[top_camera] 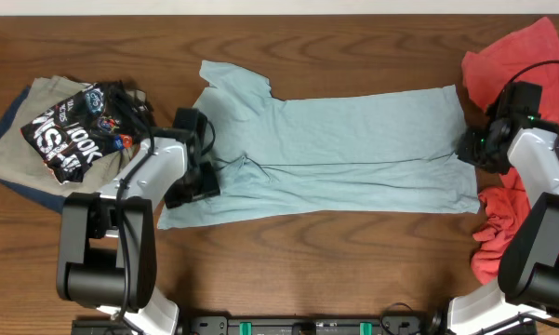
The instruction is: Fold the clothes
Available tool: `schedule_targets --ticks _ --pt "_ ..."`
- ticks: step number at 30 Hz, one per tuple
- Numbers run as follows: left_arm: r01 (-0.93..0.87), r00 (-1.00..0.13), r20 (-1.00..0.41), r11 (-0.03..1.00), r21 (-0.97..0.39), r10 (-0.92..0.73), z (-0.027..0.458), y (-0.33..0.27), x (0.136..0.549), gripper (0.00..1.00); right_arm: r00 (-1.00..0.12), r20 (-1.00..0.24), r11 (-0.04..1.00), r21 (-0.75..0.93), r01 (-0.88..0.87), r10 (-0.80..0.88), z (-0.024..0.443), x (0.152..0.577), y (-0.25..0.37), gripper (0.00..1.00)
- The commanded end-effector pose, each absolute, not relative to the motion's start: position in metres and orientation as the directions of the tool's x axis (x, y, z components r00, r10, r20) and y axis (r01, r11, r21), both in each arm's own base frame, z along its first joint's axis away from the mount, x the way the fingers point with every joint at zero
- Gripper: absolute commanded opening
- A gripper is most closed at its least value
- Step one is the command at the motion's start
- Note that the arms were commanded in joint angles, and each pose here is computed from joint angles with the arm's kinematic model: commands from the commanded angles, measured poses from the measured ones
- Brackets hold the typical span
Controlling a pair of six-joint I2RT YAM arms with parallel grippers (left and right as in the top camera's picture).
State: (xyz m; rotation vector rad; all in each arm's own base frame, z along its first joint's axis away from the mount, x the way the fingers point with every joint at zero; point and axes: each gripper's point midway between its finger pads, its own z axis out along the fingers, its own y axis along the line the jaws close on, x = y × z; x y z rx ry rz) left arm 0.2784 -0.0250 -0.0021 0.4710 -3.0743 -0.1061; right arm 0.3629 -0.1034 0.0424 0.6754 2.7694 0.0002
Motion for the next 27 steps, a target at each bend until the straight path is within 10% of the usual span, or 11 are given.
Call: schedule_targets --ticks 1,13,27 --pt "-0.294 -0.953 0.048 0.952 0.089 -0.299 -0.014 -0.022 0.266 0.66 -0.863 -0.264 0.901 0.072 0.429 0.432 0.029 0.360 -0.101 0.31" --pt "-0.309 -0.949 0.033 0.947 0.083 -0.313 -0.016 -0.022 0.269 0.66 -0.941 -0.275 0.914 0.399 0.076 0.198 0.036 0.375 -0.015 0.31" --pt "-0.309 -0.949 0.030 0.947 0.082 -0.313 -0.016 -0.022 0.270 0.67 -0.786 -0.343 0.765 0.231 -0.601 -0.514 0.027 0.346 0.109 0.40"
